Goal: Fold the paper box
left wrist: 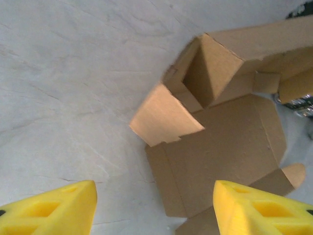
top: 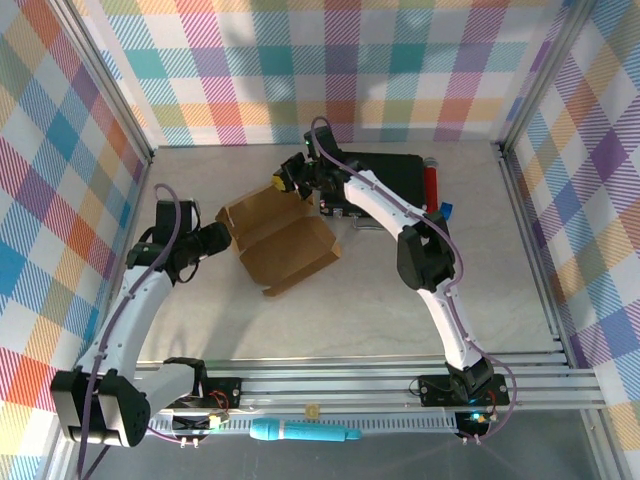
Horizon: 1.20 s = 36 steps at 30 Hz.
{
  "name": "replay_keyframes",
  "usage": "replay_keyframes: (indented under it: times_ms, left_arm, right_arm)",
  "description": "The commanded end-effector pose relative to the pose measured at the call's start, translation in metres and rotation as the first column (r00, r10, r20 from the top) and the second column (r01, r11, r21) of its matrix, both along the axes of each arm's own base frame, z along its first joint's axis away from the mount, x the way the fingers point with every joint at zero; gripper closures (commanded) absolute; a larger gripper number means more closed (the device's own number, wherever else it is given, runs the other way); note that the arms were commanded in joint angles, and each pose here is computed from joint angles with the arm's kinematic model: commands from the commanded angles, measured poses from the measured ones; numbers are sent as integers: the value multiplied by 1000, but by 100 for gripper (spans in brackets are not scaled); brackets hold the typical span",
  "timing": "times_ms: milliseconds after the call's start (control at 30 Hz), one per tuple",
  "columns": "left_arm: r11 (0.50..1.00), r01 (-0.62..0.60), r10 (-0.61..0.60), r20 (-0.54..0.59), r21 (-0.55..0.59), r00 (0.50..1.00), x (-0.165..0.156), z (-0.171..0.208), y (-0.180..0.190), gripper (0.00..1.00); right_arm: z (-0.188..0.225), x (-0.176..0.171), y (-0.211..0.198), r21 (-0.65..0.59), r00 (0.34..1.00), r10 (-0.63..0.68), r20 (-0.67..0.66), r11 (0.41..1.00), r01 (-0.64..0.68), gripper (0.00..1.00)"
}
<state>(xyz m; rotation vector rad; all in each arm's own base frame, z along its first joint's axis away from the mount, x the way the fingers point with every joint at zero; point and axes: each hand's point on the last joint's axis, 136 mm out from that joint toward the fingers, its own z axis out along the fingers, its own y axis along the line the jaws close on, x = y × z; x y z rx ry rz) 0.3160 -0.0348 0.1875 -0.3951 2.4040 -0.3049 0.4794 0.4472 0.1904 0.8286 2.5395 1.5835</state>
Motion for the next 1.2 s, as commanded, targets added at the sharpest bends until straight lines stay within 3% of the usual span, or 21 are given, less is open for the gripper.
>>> replay_keyframes:
  times_ms: [0,167,267,400,667,1167]
  left_arm:
    - [991,131,-131,5,-30,991,11,11,-22,34]
    - [996,89,-86,-96,27,992,22,-7,-20,22]
    - [998,25,-15,-152,65,988,29,-16,-13,22]
    - [992,-33,58,-209,122,976,33,-25,-7,30]
    - [989,-41,73,-228,142,971,45,-46,-8,47]
    - [964,-125,187,-259,237,948,53,-62,-1,93]
  right_arm:
    - [-9,4,3,6,999,34,3,999,-34,100]
    - [-13,8,4,14,1000,14,-19,1000,-13,100]
    - [-15,8,3,8,1000,8,-29,1000,-8,100]
    - [-17,9,2,4,999,-6,-41,1000,6,100]
    - [-15,13,6,31,998,-23,-53,999,25,100]
    - [-16,13,5,27,998,-31,-59,999,33,100]
